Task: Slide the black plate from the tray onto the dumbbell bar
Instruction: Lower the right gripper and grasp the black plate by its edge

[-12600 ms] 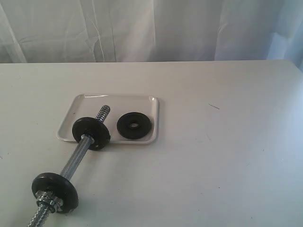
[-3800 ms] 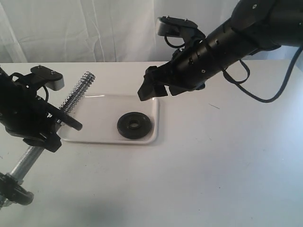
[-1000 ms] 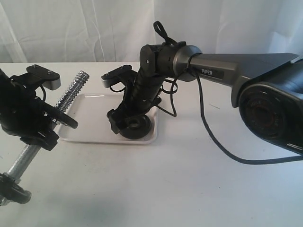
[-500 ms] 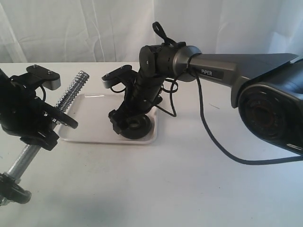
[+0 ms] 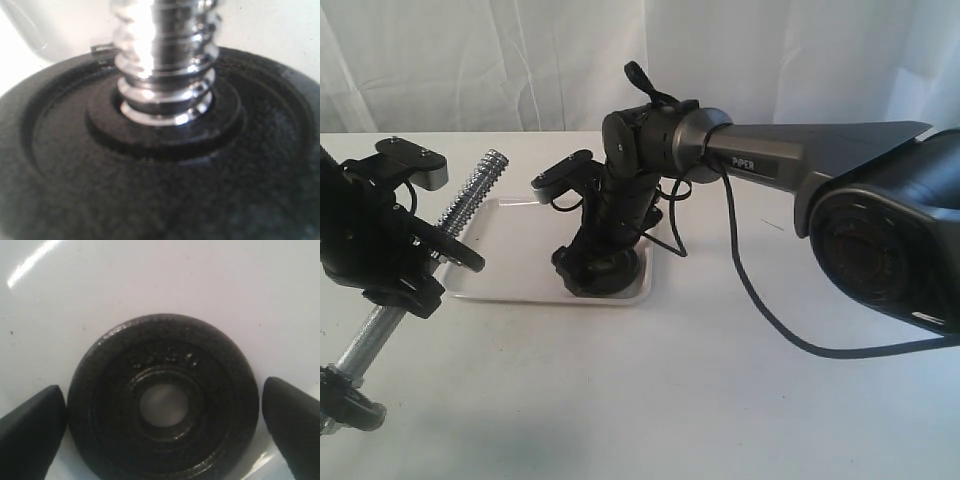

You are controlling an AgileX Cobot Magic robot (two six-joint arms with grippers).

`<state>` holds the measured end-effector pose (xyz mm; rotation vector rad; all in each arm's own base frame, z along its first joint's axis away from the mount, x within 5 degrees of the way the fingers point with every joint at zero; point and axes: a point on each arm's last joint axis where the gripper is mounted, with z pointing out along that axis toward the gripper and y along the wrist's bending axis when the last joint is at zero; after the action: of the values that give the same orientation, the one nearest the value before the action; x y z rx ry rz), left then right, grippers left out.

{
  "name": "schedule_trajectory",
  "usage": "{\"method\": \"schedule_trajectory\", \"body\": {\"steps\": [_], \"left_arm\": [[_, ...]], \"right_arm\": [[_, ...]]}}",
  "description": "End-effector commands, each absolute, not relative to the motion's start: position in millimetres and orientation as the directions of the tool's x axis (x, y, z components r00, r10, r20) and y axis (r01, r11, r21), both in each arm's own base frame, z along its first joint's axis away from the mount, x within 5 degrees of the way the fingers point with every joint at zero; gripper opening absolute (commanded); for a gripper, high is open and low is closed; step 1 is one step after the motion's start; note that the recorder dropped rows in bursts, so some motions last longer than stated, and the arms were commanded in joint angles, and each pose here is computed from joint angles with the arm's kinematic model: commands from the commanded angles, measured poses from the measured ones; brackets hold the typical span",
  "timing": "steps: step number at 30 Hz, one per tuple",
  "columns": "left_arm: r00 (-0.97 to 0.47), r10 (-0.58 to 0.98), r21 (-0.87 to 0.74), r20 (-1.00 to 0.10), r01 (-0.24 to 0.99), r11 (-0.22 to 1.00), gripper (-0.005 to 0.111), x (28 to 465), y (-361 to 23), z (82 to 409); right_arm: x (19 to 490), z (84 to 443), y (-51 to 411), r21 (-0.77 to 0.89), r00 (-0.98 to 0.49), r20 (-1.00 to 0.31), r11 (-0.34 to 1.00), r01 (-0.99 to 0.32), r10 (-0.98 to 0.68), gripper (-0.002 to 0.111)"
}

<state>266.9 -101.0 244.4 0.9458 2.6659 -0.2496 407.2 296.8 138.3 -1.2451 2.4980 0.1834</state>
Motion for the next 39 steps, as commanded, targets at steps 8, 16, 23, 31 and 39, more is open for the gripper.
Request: {"method": "schedule_trajectory", "body": {"steps": [8, 16, 23, 31, 39], "left_arm": [[-0.73, 0.539, -0.075, -0.421, 0.62, 0.781, 0.0, 262, -102, 269], [-0.73, 0.539, -0.075, -0.421, 0.62, 0.781, 0.0, 262, -102, 269], [-0.73, 0.539, -0.075, -0.421, 0.62, 0.781, 0.0, 262, -102, 269], [-0.73, 0.539, -0.075, -0.421, 0.62, 0.781, 0.0, 262, -102, 269], [-0.73, 0.539, -0.075, -0.421, 0.62, 0.781, 0.0, 262, -102, 269]], "right_arm": [[405, 134, 294, -0.043, -0.599, -0.313, 0.641, -0.767, -0.737, 0.105], [402, 116, 296, -0.032, -0.607, -0.261, 0.636, -0.771, -0.75, 0.08], [399, 111, 297, -0.022, -0.61, -0.234, 0.631, -0.775, -0.757, 0.038], [393, 111, 293, 0.012, -0.681, -0.158, 0.688, -0.726, -0.715, 0.0], [391, 157, 285, 0.033, -0.693, -0.205, 0.703, -0.711, -0.691, 0.0]]}}
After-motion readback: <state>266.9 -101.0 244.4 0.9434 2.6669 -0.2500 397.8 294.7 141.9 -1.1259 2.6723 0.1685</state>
